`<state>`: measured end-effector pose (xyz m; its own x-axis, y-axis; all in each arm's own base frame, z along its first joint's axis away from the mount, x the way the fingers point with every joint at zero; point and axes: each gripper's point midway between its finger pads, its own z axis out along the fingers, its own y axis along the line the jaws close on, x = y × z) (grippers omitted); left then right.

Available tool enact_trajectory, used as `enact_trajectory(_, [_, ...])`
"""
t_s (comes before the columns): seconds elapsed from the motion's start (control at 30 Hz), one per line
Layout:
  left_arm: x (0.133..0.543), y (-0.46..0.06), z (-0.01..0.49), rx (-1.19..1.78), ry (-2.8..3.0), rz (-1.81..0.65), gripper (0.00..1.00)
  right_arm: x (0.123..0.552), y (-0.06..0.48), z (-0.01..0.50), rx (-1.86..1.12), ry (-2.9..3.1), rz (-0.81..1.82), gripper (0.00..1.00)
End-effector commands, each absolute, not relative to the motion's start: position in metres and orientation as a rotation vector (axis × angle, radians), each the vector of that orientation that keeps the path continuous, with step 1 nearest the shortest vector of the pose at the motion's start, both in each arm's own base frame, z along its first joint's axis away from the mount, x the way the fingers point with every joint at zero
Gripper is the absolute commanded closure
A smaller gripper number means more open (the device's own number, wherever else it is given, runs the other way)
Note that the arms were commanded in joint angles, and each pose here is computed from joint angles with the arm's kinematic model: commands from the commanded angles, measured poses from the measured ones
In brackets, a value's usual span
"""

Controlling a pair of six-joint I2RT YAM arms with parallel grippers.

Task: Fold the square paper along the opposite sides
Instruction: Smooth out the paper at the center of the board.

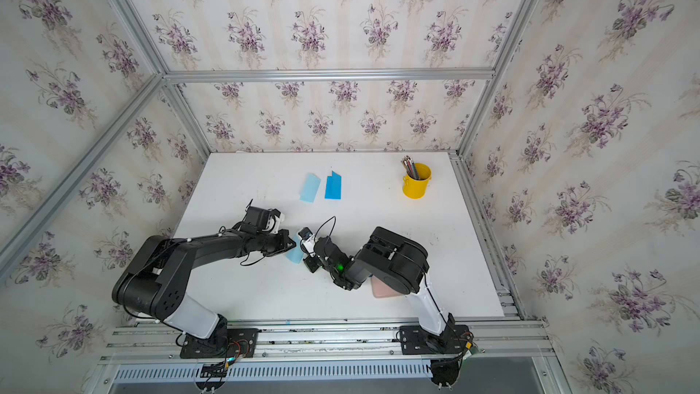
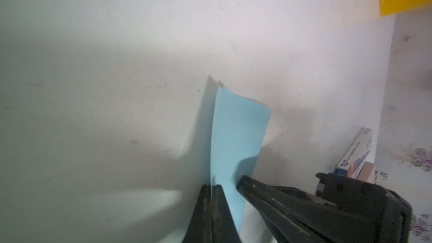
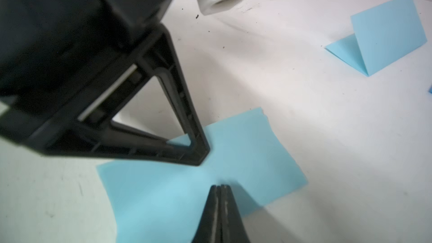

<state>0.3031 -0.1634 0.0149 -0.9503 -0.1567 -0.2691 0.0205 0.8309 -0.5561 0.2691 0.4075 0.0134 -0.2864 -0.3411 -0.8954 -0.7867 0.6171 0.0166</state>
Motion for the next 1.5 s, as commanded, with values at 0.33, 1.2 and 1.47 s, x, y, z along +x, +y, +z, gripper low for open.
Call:
enact_trajectory(0.33, [0.288, -0.189, 0.007, 0.408, 2.899, -0.780, 1.00, 0.242, 0.358, 0.056, -0.985, 1.785, 0.501, 1.00])
enact_trajectory(1.2, [0.284, -0.220, 0.019, 0.538, 2.895, -0.868, 1.00, 0.253, 0.384, 0.024, -1.016, 1.754, 0.523, 1.00])
enact_trajectory(1.47, [0.286, -0.217, 0.016, 0.478, 2.896, -0.851, 1.00, 0.255, 0.389, 0.017, -1.028, 1.779, 0.516, 1.00])
